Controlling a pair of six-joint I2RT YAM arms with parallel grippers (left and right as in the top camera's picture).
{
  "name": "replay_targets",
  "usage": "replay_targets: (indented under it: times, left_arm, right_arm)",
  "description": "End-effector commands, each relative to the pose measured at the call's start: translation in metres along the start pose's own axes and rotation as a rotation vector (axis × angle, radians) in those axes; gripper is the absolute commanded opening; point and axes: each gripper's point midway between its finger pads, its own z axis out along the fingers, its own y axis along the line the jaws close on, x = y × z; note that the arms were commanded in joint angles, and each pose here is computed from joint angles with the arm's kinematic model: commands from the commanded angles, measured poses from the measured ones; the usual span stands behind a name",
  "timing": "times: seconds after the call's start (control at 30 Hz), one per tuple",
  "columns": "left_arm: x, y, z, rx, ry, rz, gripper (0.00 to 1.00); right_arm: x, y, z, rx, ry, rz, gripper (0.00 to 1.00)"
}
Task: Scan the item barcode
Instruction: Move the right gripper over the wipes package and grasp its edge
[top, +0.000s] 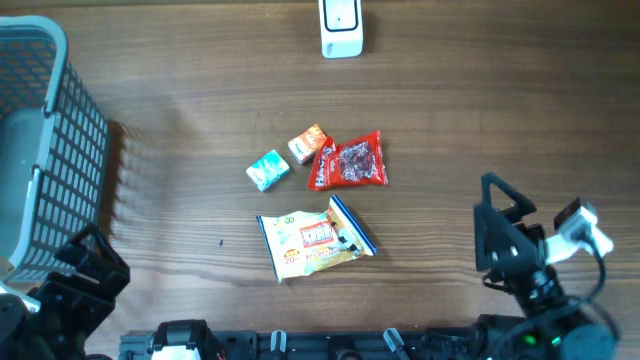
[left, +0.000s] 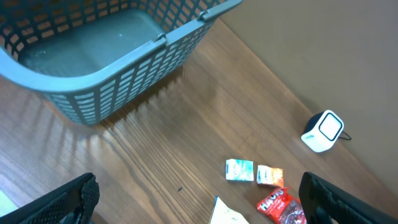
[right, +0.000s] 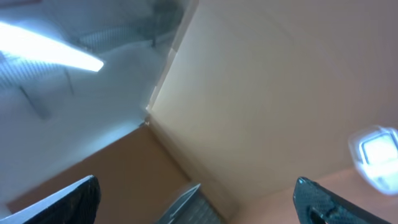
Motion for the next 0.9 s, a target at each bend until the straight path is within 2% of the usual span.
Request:
replay_targets:
  times: [0.0, 0.03, 0.17, 0.2, 0.27, 0.37, 0.47, 0.6, 0.7, 0.83, 0.87]
  left_arm:
    - [-0.002, 0.003, -0.001, -0.013, -0.014, -0.017, 1.0]
    - [-0.002, 0.003, -0.001, -0.013, -0.014, -0.017, 1.0]
    - [-0.002, 0.003, -0.001, -0.013, -0.014, -0.017, 1.0]
    - [-0.002, 0.003, -0.001, -0.013, -0.014, -0.017, 1.0]
    - [-0.002, 0.003, -0.001, -0.013, -0.014, -0.018, 1.0]
    - [-0.002, 0.003, -0.001, -0.013, -0.014, -0.017, 1.0]
    - [-0.002, 0.003, -0.001, -0.013, -0.014, -0.017, 1.0]
    - [-0.002, 0.003, -0.001, -0.013, -0.014, -0.017, 1.0]
    - [-0.002, 0.003, -0.001, -0.013, -0.014, -0.017, 1.0]
    - [-0.002, 0.003, -0.001, -0.013, -0.014, -0.017, 1.0]
    - [-0.002, 0.003, -0.001, -0.013, -0.014, -0.017, 1.0]
  right_arm:
    - [-0.01, 0.032, 0.031, 0.017, 0.214, -0.299, 1.0]
    - [0.006, 0.032, 0.055, -0.028, 0.487, -0.254, 1.0]
    - [0.049, 0.021, 0.074, -0.134, 0.854, -0.081, 1.0]
    - [0.065, 0.01, 0.076, -0.097, 0.92, -0.065, 1.0]
    - [0.126, -0.037, 0.073, 0.156, 1.122, -0.08, 1.0]
    - [0.198, -0.061, 0.055, 0.318, 1.367, -0.128, 1.0]
    - [0.252, -0.078, 0.038, 0.382, 1.542, -0.103, 1.0]
    - [0.272, -0.121, 0.017, 0.546, 1.634, -0.121, 1.0]
    - [0.298, -0.153, -0.008, 0.678, 1.709, -0.04, 1.0]
    - [0.322, -0.169, -0.033, 0.719, 1.822, 0.04, 1.0]
    - [0.332, -0.168, -0.041, 0.667, 1.876, 0.084, 0.99]
